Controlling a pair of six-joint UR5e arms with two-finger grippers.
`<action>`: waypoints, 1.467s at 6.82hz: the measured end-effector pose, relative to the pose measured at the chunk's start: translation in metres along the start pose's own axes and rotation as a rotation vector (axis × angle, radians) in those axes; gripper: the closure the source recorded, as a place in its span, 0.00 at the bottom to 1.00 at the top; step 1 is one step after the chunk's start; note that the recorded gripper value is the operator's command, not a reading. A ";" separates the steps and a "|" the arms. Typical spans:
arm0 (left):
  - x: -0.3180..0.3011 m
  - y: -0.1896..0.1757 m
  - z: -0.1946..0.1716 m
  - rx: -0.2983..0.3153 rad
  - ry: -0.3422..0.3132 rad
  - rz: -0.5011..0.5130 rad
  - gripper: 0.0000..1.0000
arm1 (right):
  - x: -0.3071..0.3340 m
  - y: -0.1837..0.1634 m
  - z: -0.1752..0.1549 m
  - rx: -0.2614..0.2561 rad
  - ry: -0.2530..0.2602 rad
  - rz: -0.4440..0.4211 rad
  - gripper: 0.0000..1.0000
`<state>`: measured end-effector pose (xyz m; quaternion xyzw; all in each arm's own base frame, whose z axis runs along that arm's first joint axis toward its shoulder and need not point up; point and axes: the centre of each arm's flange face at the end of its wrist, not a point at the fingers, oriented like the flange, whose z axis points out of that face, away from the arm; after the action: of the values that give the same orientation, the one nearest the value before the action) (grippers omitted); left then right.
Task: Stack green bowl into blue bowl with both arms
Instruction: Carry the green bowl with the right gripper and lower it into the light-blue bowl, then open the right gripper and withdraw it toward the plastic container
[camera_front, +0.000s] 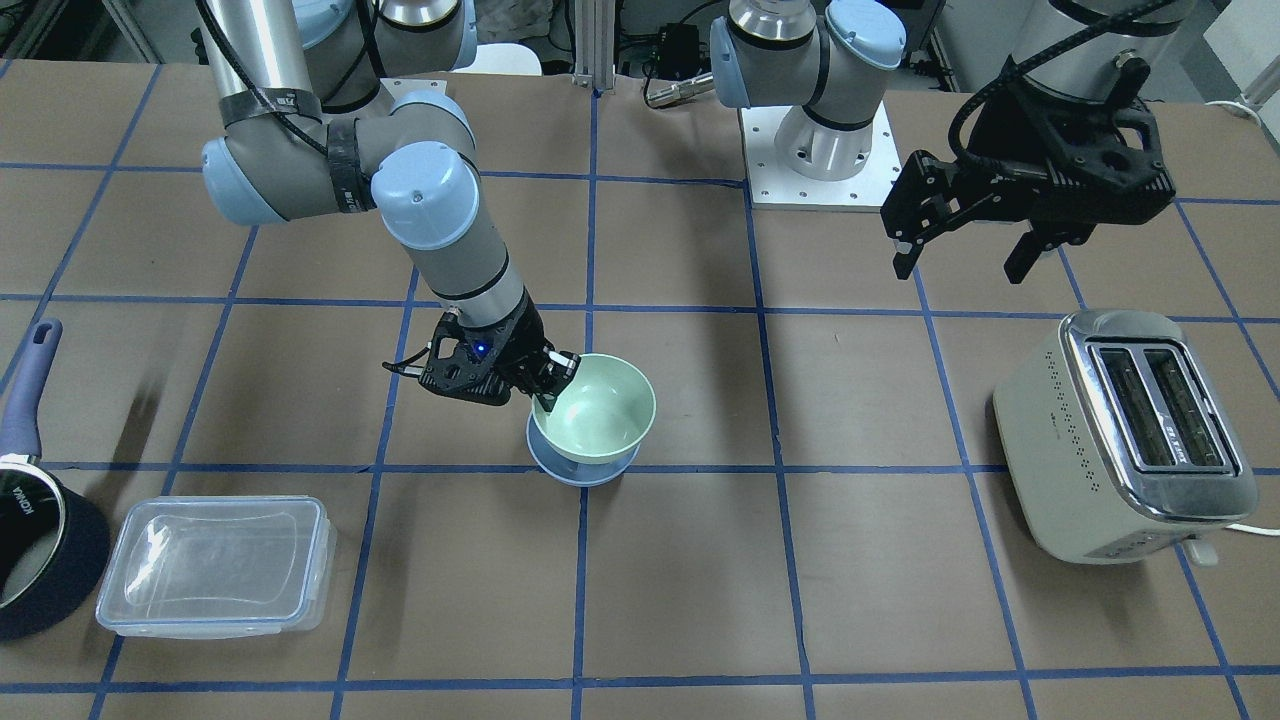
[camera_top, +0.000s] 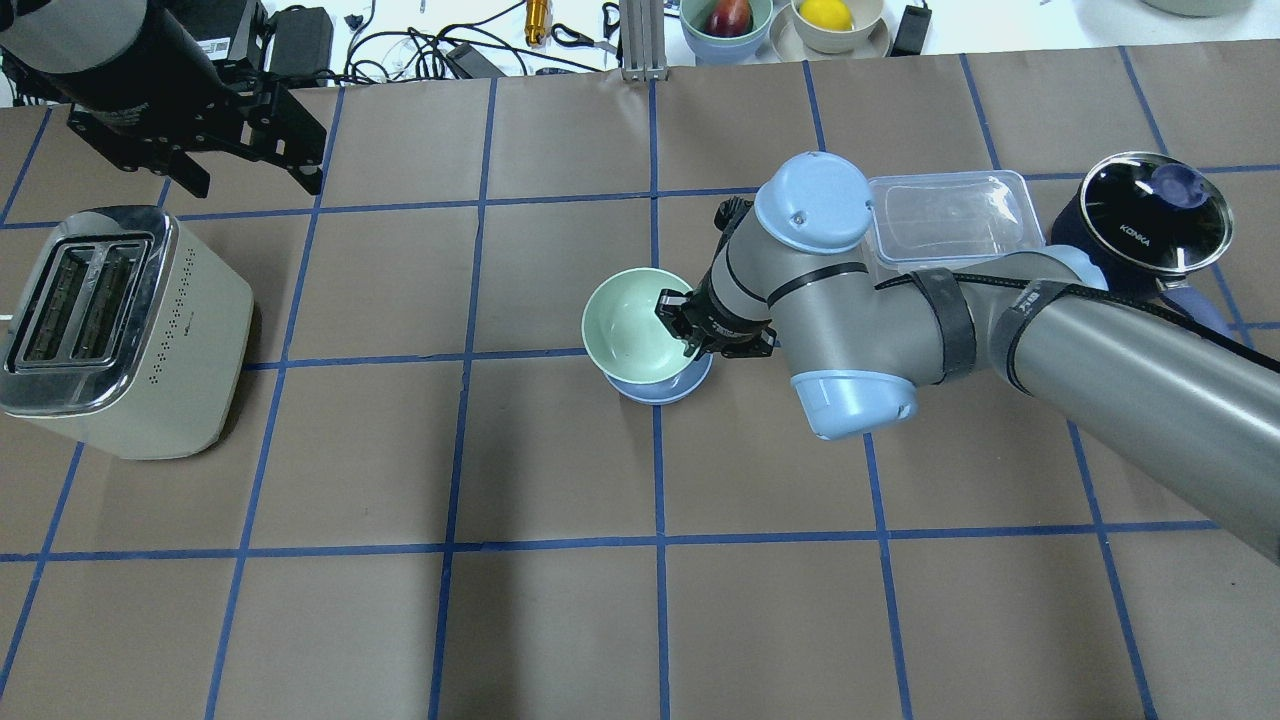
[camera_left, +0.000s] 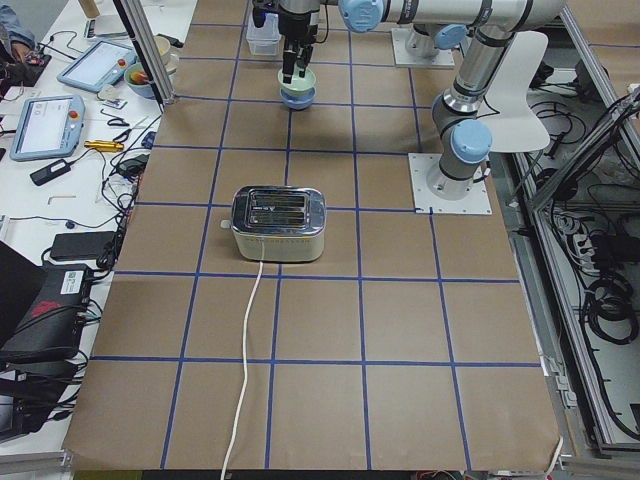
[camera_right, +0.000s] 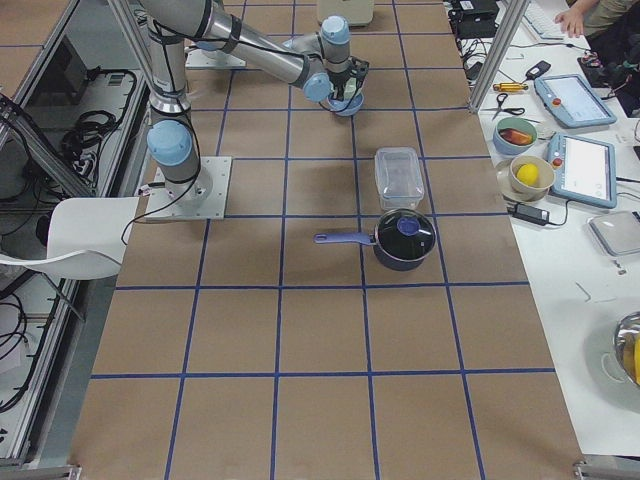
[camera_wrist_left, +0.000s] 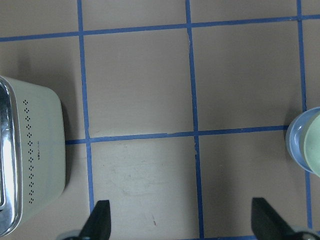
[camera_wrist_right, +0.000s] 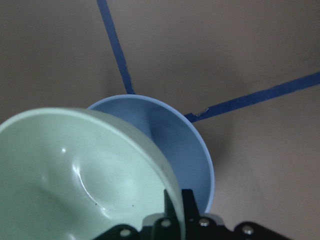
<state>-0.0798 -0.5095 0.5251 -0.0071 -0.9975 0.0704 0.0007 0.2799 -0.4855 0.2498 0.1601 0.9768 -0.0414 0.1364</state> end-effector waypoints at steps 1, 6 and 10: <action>0.002 0.000 0.001 0.001 0.001 -0.009 0.00 | 0.004 -0.001 0.002 0.000 0.002 0.004 1.00; 0.009 0.001 0.003 -0.002 0.004 -0.058 0.00 | 0.007 -0.005 0.003 0.002 0.004 0.021 0.00; 0.017 0.000 0.008 -0.013 0.008 -0.073 0.00 | -0.008 -0.040 -0.047 0.021 0.028 0.010 0.00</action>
<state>-0.0972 -0.5102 0.5176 0.0293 -0.9975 0.0638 0.0071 0.2617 -0.5200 0.2990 0.1669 0.9773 -0.0485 0.1211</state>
